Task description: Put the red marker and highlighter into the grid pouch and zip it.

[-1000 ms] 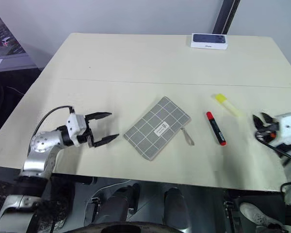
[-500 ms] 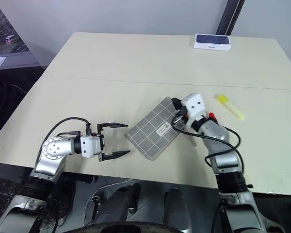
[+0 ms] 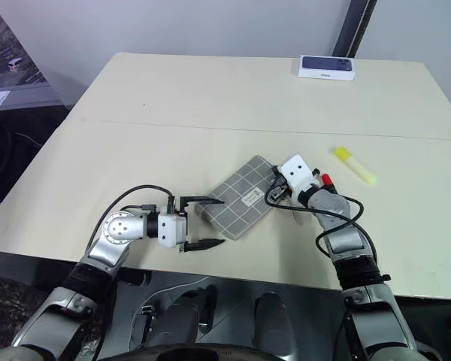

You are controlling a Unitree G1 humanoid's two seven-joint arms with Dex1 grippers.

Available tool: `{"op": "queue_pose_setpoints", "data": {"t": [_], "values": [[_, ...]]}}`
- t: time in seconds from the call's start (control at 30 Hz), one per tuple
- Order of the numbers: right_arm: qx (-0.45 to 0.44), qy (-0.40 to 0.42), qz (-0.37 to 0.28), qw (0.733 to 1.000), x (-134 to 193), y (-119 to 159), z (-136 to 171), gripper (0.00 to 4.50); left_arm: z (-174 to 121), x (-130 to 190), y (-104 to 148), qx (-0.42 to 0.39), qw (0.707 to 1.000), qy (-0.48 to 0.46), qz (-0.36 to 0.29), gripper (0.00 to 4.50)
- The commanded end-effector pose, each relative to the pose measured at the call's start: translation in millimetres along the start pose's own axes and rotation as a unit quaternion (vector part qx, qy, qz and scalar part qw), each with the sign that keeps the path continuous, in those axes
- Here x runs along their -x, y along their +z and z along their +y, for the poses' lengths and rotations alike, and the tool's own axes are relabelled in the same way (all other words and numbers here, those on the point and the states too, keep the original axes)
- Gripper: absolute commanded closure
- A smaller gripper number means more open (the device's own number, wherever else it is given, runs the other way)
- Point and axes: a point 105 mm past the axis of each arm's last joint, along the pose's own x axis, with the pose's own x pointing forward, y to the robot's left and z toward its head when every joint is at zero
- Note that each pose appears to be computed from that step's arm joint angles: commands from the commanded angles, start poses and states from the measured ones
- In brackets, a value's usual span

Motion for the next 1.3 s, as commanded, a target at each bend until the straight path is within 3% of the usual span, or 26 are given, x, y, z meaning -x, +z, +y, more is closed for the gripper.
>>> {"op": "queue_pose_setpoints", "data": {"t": [0.03,0.13,0.23,0.47,0.67,0.7,0.8,0.9,1.0,1.13,1.3], "values": [[-0.005,-0.002,0.012,1.0,-1.8,-4.3,0.3,4.38,3.1,-8.6,1.5,-0.018,1.0,-0.002,-0.007,0.0],[-0.006,-0.003,0.011,1.0,-1.8,-3.8,-0.1,4.38,3.9,-13.1,-2.4,-0.004,1.0,-0.003,-0.008,0.0],[-0.007,-0.006,0.01,1.0,-2.0,-3.0,-1.0,4.5,4.9,-18.4,-5.8,0.019,1.0,-0.002,-0.007,0.81],[-0.009,-0.014,0.008,1.0,0.3,-2.1,-5.1,4.5,5.3,-21.3,-6.7,0.025,1.0,-0.006,-0.008,4.34],[-0.026,-0.01,-0.005,1.0,7.2,1.9,-9.0,4.5,22.9,-16.7,-3.7,0.04,0.998,0.039,-0.018,4.43],[-0.045,-0.011,-0.016,0.999,9.5,5.7,-11.6,4.26,27.0,-14.4,-2.0,0.043,0.998,0.048,-0.022,4.48],[-0.086,-0.015,-0.058,0.995,20.4,22.5,-21.2,3.2,36.7,-6.0,1.5,0.045,0.996,0.075,-0.032,4.5],[-0.153,-0.015,-0.149,0.977,47.2,57.7,-39.4,1.65,47.0,10.0,5.1,0.061,0.993,0.095,-0.045,4.5],[-0.185,-0.011,-0.184,0.965,68.1,72.0,-50.4,0.08,55.7,22.1,5.6,0.075,0.989,0.117,-0.053,4.5],[-0.194,0.038,-0.16,0.967,88.1,68.6,-43.3,0.03,66.6,32.9,9.4,0.108,0.982,0.136,-0.074,4.5],[-0.17,0.035,-0.108,0.979,92.9,53.3,-36.8,0.03,78.0,41.9,12.5,0.117,0.977,0.152,-0.09,4.5]]}}
